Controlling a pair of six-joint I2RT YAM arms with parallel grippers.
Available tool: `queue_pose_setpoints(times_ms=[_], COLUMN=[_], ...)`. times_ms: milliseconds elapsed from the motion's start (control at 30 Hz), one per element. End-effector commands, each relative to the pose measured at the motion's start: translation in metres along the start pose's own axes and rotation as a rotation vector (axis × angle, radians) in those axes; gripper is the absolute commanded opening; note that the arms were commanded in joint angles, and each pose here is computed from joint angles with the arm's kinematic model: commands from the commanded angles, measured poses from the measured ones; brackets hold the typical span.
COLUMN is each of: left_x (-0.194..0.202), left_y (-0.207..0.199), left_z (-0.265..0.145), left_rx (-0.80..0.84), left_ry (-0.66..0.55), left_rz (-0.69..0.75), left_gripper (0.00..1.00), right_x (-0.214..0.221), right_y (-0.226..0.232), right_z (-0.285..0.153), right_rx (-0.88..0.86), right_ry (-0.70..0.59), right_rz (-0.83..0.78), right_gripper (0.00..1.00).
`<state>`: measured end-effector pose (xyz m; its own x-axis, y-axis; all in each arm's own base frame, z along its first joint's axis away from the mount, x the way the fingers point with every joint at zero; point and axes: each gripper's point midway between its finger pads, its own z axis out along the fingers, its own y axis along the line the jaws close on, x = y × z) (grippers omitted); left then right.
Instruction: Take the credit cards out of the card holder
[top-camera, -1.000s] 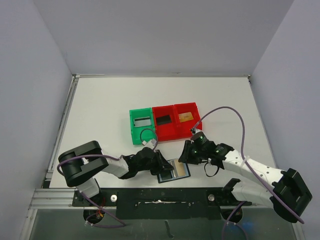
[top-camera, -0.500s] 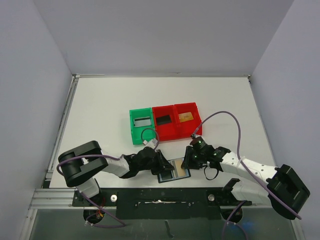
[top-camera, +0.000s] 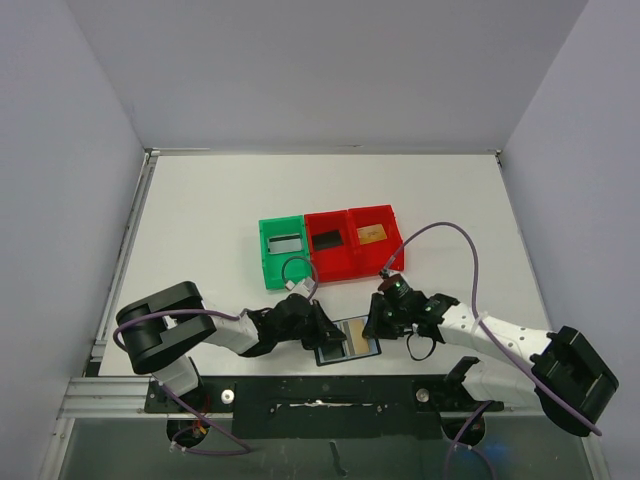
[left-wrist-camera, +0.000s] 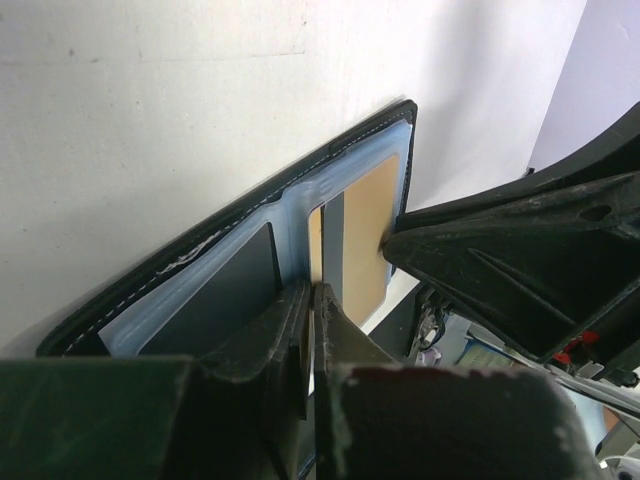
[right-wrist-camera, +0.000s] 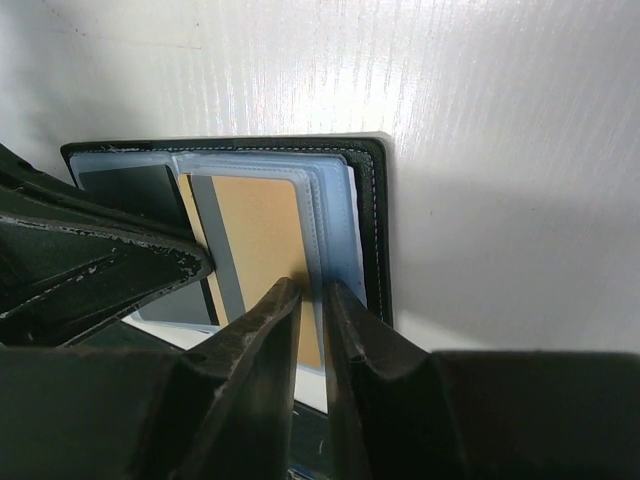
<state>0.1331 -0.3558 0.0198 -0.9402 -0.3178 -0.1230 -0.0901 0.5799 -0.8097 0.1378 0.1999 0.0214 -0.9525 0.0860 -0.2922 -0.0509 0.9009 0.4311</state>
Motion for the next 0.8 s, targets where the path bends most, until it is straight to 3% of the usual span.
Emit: queue_pose_setpoints(times_ms=[0, 133, 367, 767], left_x=[0.001, 0.001, 0.000, -0.002], left_y=[0.010, 0.009, 0.006, 0.007], left_z=[0.000, -0.002, -0.005, -0.010], left_rx=[-0.041, -0.038, -0.037, -0.082], left_ry=[-0.006, -0.007, -0.009, -0.005], left_rz=[0.033, 0.035, 0.042, 0.092], left_gripper=[0.00, 0.00, 0.00, 0.00], right_x=[-0.011, -0.021, -0.032, 0.002], right_y=[0.005, 0.012, 0.046, 0.008], right_z=[-0.010, -0.021, -0.031, 0.007], right_rx=[0.008, 0.000, -0.164, -0.052], right_ry=[-0.026, -0.050, -0.103, 0.030], right_rz=[-0.043, -0.053, -0.026, 0.024], right_gripper=[0.19, 0.20, 0.21, 0.18])
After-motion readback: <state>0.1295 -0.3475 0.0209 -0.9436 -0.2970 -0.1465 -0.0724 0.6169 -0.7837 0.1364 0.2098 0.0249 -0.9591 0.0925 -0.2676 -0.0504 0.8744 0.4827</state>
